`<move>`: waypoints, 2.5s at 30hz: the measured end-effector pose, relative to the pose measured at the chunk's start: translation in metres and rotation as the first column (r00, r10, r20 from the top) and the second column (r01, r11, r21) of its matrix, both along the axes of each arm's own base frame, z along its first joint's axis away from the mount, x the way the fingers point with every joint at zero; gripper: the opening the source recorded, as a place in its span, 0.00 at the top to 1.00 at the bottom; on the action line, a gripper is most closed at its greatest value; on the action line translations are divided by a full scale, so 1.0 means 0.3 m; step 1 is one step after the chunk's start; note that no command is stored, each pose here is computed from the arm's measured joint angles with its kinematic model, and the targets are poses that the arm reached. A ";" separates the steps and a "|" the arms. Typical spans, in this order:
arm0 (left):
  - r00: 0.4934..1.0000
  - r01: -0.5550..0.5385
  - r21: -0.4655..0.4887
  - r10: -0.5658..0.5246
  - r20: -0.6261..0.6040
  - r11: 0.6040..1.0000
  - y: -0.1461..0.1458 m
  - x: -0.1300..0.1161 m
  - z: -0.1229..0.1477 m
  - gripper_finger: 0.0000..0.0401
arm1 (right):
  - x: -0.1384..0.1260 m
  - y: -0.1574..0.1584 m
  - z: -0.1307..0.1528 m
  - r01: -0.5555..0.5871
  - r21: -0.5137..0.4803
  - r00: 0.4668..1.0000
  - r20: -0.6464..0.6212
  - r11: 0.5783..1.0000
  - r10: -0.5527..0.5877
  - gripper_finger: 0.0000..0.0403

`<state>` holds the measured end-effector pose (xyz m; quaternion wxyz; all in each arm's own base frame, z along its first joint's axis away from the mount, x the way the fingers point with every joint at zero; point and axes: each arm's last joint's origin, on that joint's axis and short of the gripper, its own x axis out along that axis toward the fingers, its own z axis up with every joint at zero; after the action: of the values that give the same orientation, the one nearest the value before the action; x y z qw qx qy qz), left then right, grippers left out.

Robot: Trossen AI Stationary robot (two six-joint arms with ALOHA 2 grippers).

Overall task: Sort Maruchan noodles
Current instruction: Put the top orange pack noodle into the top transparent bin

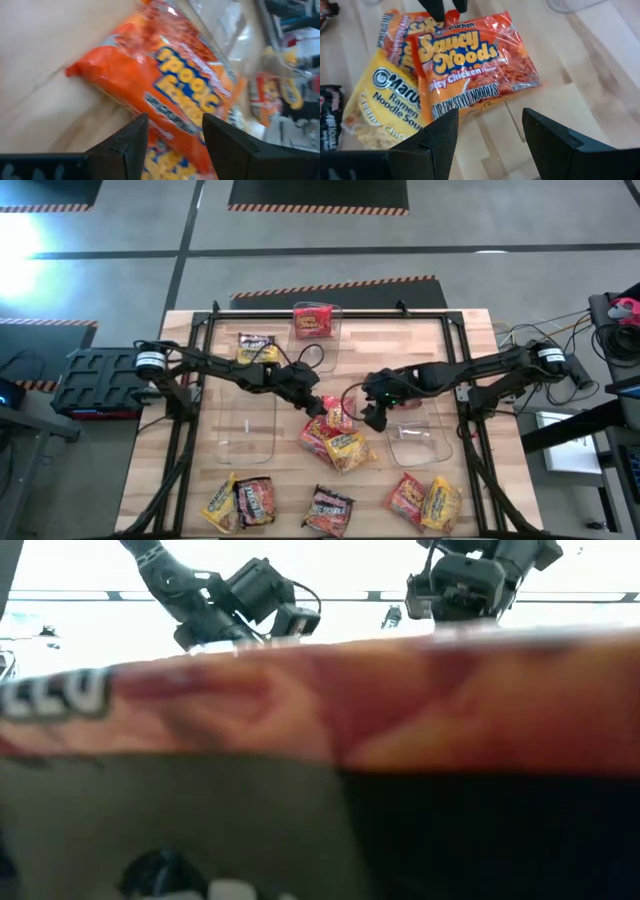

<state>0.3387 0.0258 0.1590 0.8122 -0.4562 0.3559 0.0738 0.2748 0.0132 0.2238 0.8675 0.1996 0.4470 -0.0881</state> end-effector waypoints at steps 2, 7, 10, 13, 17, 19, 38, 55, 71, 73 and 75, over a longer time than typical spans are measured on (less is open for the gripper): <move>1.000 -0.009 0.006 0.009 -0.015 1.000 0.001 0.002 -0.015 0.58 | 0.012 0.006 -0.022 0.007 0.007 1.000 -0.022 1.000 -0.007 0.48; 0.999 -0.034 0.020 0.034 -0.026 0.999 0.005 0.009 -0.034 0.58 | 0.029 0.007 -0.067 0.011 0.005 0.997 -0.074 1.000 -0.010 0.48; 0.997 -0.053 0.001 0.053 -0.048 0.999 0.007 0.010 -0.049 0.58 | 0.039 0.007 -0.086 0.012 0.004 0.996 -0.091 1.000 -0.012 0.48; 0.994 -0.082 -0.030 0.080 -0.071 0.996 0.007 0.012 -0.065 0.58 | 0.047 0.008 -0.107 0.012 0.003 0.994 -0.113 1.000 -0.012 0.48; 0.992 -0.099 -0.046 0.095 -0.079 0.994 0.007 0.013 -0.070 0.58 | 0.057 0.008 -0.123 0.008 -0.013 0.992 -0.124 1.000 -0.009 0.48; 0.992 -0.108 -0.055 0.103 -0.076 0.993 0.007 0.014 -0.069 0.58 | 0.063 0.008 -0.130 -0.004 -0.025 0.992 -0.124 1.000 0.001 0.48; 0.990 -0.131 -0.132 0.122 -0.076 0.983 0.006 0.018 -0.062 0.58 | 0.083 0.020 -0.072 -0.074 -0.054 0.996 -0.062 0.996 0.071 0.48; 0.972 -0.221 -0.188 0.200 -0.127 0.957 0.007 0.015 -0.069 0.58 | 0.111 0.016 -0.149 -0.157 -0.156 0.979 -0.151 0.975 0.134 0.48; 0.974 -0.226 -0.227 0.216 -0.067 0.947 0.014 0.050 -0.107 0.58 | 0.124 0.016 -0.158 -0.183 -0.179 0.974 -0.168 0.967 0.153 0.48; 0.975 -0.222 -0.218 0.214 -0.061 0.950 0.016 0.050 -0.106 0.58 | 0.125 0.016 -0.161 -0.185 -0.184 0.973 -0.173 0.965 0.153 0.48; 0.973 -0.230 -0.209 0.223 -0.056 0.951 0.018 0.051 -0.106 0.58 | 0.126 0.016 -0.164 -0.186 -0.186 0.972 -0.176 0.965 0.154 0.48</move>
<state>0.3538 0.0311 0.1273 0.7388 -0.5774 0.3202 0.1350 0.3126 0.0179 0.1745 0.8489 0.0640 0.5194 -0.0734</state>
